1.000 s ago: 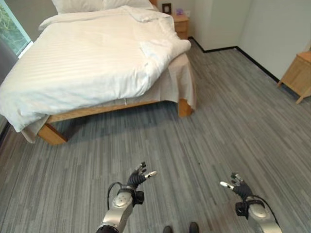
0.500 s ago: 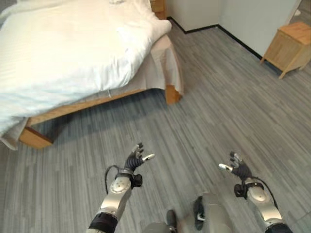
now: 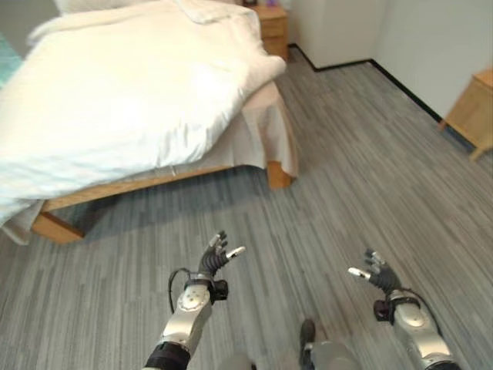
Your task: Making the bed.
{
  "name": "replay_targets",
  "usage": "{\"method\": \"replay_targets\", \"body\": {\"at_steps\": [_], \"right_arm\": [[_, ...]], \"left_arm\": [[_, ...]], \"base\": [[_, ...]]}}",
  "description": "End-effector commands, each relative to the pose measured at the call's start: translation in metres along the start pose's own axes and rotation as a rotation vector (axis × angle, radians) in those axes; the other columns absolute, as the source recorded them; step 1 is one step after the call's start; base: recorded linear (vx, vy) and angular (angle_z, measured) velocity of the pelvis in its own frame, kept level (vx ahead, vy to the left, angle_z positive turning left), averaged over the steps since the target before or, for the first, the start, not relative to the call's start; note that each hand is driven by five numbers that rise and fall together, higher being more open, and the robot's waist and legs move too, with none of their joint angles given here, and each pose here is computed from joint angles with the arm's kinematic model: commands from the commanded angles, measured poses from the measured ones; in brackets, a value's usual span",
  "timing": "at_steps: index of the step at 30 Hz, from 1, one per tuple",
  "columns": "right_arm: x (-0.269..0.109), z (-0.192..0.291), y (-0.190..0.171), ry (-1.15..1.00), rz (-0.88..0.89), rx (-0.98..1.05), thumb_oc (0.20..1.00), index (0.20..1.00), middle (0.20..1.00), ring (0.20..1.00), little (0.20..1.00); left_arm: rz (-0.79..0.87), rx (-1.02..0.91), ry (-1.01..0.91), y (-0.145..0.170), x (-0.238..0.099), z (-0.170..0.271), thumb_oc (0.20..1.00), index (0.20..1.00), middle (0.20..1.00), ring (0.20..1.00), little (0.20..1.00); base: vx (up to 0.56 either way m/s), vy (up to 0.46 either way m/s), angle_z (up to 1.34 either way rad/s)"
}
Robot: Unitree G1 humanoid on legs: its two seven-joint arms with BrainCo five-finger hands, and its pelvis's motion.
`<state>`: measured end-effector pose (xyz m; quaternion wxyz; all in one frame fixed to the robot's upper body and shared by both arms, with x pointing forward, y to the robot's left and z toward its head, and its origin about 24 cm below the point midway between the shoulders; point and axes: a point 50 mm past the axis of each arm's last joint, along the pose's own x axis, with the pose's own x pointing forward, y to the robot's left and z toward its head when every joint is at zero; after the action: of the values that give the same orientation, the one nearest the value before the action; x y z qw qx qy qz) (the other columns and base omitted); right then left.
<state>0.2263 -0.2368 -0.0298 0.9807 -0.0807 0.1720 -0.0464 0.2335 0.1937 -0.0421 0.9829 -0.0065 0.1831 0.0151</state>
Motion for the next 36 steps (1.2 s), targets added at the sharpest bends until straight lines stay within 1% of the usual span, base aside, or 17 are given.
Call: {"method": "replay_targets", "body": {"at_steps": [1,3,5,7,8,11,15,17,18,22,24,25,26,29,32,35,36], "right_arm": [[0.007,0.022,-0.010,-0.094,-0.026,0.004,1.000,1.000,1.000,1.000,1.000],[0.007,0.025,-0.009,-0.106,-0.021,0.020,1.000,1.000,1.000,1.000,1.000],[0.005,0.027,-0.010,-0.128,-0.017,0.029,1.000,1.000,1.000,1.000,1.000],[0.001,0.023,-0.010,-0.128,-0.010,0.013,1.000,1.000,1.000,1.000,1.000],[-0.001,0.021,-0.010,-0.121,-0.012,0.011,1.000,1.000,1.000,1.000,1.000],[-0.004,0.018,-0.011,-0.113,-0.016,0.021,1.000,1.000,1.000,1.000,1.000],[-0.006,0.012,-0.010,-0.092,-0.025,0.026,1.000,1.000,1.000,1.000,1.000],[-0.004,0.021,-0.003,-0.133,0.006,0.034,1.000,1.000,1.000,1.000,1.000],[-0.003,0.023,-0.003,-0.138,0.013,0.017,1.000,1.000,1.000,1.000,1.000],[-0.001,0.037,-0.006,-0.198,0.014,0.033,1.000,1.000,1.000,1.000,1.000],[-0.004,0.044,-0.016,-0.232,0.002,-0.036,1.000,1.000,1.000,1.000,1.000],[-0.004,0.044,-0.016,-0.232,0.001,-0.037,1.000,1.000,1.000,1.000,1.000],[-0.005,0.054,-0.025,-0.269,-0.011,-0.104,1.000,1.000,1.000,1.000,1.000],[-0.008,0.065,-0.030,-0.333,-0.025,-0.091,1.000,1.000,1.000,1.000,1.000],[-0.005,0.087,-0.025,-0.421,-0.001,-0.100,1.000,1.000,1.000,1.000,1.000],[-0.001,0.098,-0.017,-0.459,0.048,-0.107,1.000,1.000,1.000,1.000,1.000],[-0.004,0.125,-0.014,-0.550,0.117,-0.259,1.000,1.000,1.000,1.000,1.000]], "left_arm": [[-0.048,-0.054,-0.188,-0.007,0.015,0.047,1.000,1.000,1.000,1.000,1.000],[-0.064,-0.115,-0.196,-0.008,0.009,0.045,1.000,1.000,1.000,1.000,1.000],[-0.070,-0.160,-0.211,-0.002,0.004,0.045,1.000,1.000,1.000,1.000,1.000],[-0.052,-0.252,-0.220,0.007,-0.002,0.039,1.000,1.000,1.000,1.000,1.000],[-0.060,-0.294,-0.228,0.006,-0.002,0.041,1.000,1.000,1.000,1.000,1.000],[-0.061,-0.358,-0.285,0.014,-0.004,0.051,1.000,1.000,1.000,1.000,1.000],[-0.061,-0.380,-0.314,0.020,-0.007,0.055,1.000,1.000,1.000,1.000,1.000],[-0.054,-0.427,-0.380,0.028,-0.011,0.067,1.000,1.000,1.000,1.000,1.000],[-0.038,-0.437,-0.376,0.031,-0.011,0.063,1.000,1.000,1.000,1.000,1.000],[0.030,-0.387,-0.393,0.044,-0.012,0.067,1.000,1.000,1.000,1.000,1.000],[0.040,-0.410,-0.370,0.046,-0.012,0.058,1.000,1.000,1.000,1.000,1.000],[0.040,-0.410,-0.370,0.046,-0.012,0.058,1.000,1.000,1.000,1.000,1.000],[0.057,-0.380,-0.355,0.046,-0.009,0.055,1.000,1.000,1.000,1.000,1.000],[0.064,-0.357,-0.357,0.047,-0.010,0.055,1.000,1.000,1.000,1.000,1.000],[0.097,-0.334,-0.334,0.053,-0.016,0.047,1.000,1.000,1.000,1.000,1.000],[0.107,-0.341,-0.331,0.055,-0.019,0.043,1.000,1.000,1.000,1.000,1.000],[0.138,-0.395,-0.355,0.062,-0.024,0.042,1.000,1.000,1.000,1.000,1.000]], "base": [[0.58,-0.269,-0.68],[0.48,-0.117,-0.40],[0.67,-0.064,-0.73],[0.81,0.051,-0.68],[0.58,0.041,0.24],[0.38,0.052,0.18],[0.32,0.156,0.33],[0.36,0.231,0.55],[0.31,0.103,0.71],[0.24,-0.111,0.85],[0.25,-0.158,1.08],[0.26,-0.128,1.57],[0.25,-0.132,1.43],[0.28,-0.187,1.54],[0.27,-0.233,1.46],[0.17,-0.251,0.38],[0.15,-0.252,0.31]]}}
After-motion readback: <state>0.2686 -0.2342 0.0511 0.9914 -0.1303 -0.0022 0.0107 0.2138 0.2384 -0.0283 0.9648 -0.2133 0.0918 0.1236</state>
